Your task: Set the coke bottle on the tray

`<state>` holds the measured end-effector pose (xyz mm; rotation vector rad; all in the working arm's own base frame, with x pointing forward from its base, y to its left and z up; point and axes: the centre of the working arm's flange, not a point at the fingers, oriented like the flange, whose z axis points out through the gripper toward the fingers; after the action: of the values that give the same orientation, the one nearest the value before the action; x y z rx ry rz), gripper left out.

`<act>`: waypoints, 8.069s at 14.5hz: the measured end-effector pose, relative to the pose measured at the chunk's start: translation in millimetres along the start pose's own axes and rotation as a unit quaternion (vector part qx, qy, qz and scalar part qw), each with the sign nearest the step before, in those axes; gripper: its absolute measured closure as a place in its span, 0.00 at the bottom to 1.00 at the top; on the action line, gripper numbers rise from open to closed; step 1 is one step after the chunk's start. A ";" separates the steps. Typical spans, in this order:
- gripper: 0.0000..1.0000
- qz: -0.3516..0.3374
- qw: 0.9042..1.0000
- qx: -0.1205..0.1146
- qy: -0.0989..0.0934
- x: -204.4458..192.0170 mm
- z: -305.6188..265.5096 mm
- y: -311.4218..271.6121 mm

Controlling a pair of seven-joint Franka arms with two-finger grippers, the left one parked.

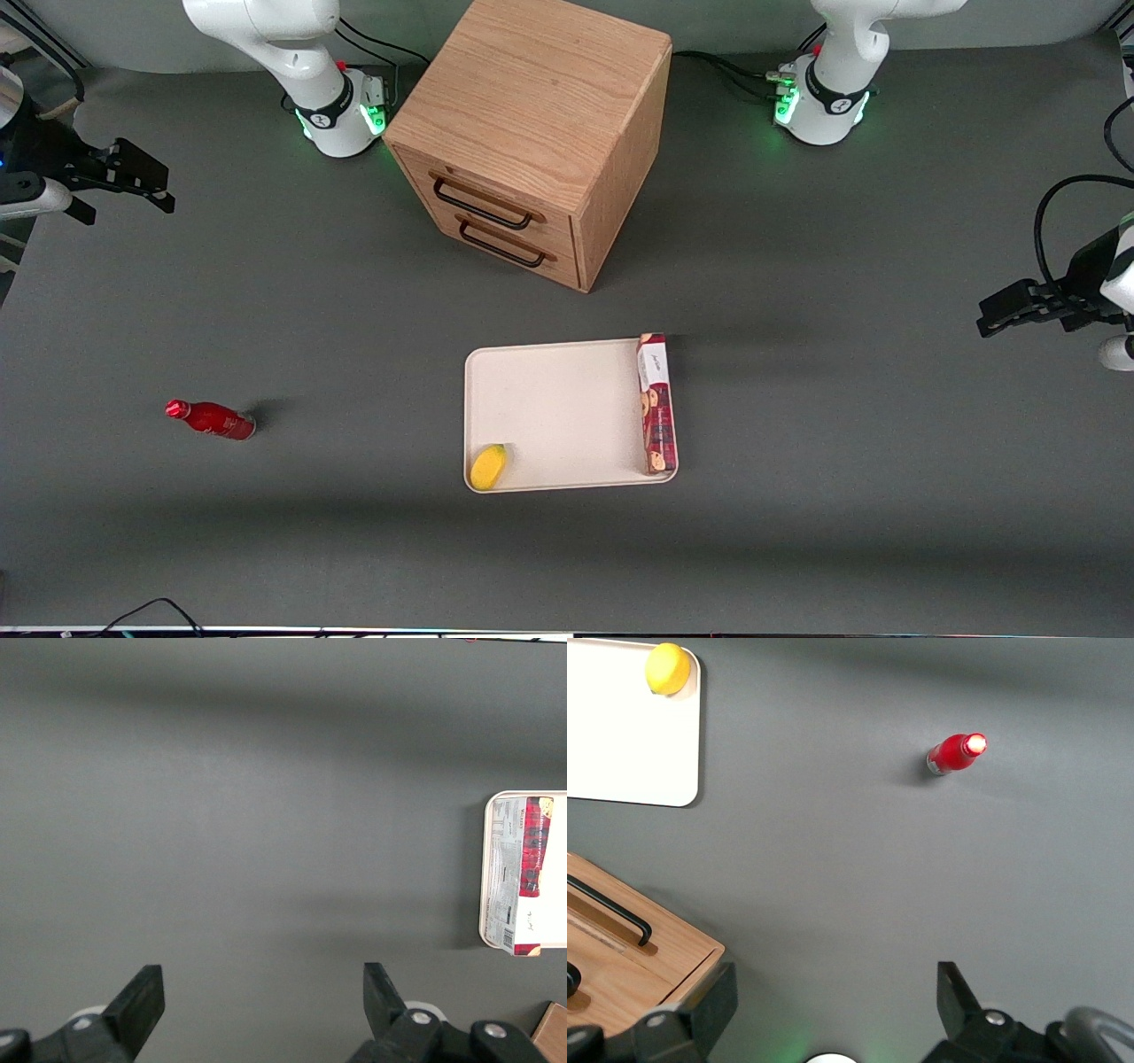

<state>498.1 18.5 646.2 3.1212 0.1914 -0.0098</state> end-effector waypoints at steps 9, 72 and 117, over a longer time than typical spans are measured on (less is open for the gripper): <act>0.00 -0.009 1.000 0.007 -0.002 36.3 28.0 58.5; 0.00 0.027 0.999 -0.009 0.018 -40.3 5.8 -3.4; 0.68 -0.077 0.997 -0.011 0.006 138.1 58.1 39.2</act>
<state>639.7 -4.4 587.7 3.0772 0.4287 0.0104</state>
